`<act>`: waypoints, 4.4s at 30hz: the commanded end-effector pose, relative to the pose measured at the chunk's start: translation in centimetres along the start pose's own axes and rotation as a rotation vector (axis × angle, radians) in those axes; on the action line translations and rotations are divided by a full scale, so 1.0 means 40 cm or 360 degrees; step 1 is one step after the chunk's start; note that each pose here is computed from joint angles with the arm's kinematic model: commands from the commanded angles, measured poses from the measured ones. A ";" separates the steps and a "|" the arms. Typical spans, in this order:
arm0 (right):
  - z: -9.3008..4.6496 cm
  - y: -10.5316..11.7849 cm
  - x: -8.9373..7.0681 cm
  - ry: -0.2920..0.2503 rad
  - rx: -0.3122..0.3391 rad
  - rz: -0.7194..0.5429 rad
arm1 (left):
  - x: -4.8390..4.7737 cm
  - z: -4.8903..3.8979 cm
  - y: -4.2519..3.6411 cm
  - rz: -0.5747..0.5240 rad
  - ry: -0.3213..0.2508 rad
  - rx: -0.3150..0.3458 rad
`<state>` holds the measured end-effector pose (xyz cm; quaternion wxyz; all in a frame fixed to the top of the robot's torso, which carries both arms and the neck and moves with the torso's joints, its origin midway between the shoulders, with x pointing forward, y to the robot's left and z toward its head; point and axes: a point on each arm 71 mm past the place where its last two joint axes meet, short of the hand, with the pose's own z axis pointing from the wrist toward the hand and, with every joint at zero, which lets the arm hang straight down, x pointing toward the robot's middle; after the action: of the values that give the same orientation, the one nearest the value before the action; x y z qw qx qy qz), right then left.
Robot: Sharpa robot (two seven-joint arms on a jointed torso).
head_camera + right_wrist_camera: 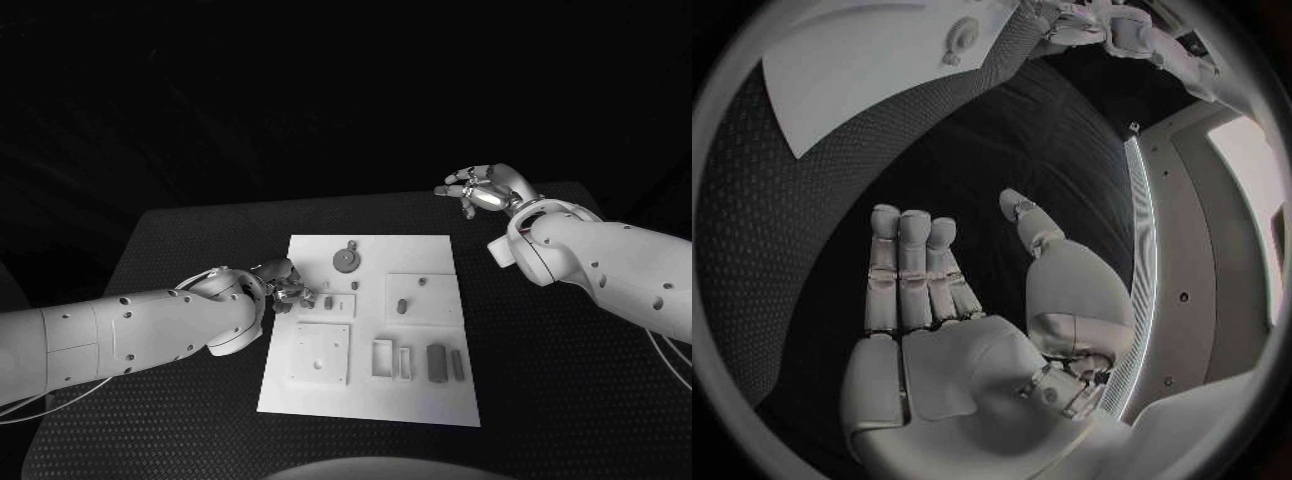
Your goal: Assemble the parts on the task board
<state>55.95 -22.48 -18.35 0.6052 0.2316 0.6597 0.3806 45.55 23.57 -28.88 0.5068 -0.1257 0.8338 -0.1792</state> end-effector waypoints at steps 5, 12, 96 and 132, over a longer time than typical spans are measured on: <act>0.000 0.002 0.003 0.0019 -0.0013 0.0004 | 0.006 0.000 -0.003 0.0022 0.0037 0.0015; 0.000 0.001 0.002 0.0018 -0.0012 0.0004 | 0.005 0.001 -0.001 0.0045 0.0032 0.0010; -0.001 0.000 0.002 0.0023 -0.0011 0.0005 | 0.003 0.007 0.009 0.0093 0.0022 -0.0017; -0.001 -0.001 0.001 0.0023 -0.0014 -0.0003 | -0.001 0.008 0.014 0.0057 0.0000 -0.0024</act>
<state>55.94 -22.63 -18.40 0.6045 0.2319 0.6605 0.3801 45.89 24.21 -29.21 0.5102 -0.1115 0.8378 -0.1590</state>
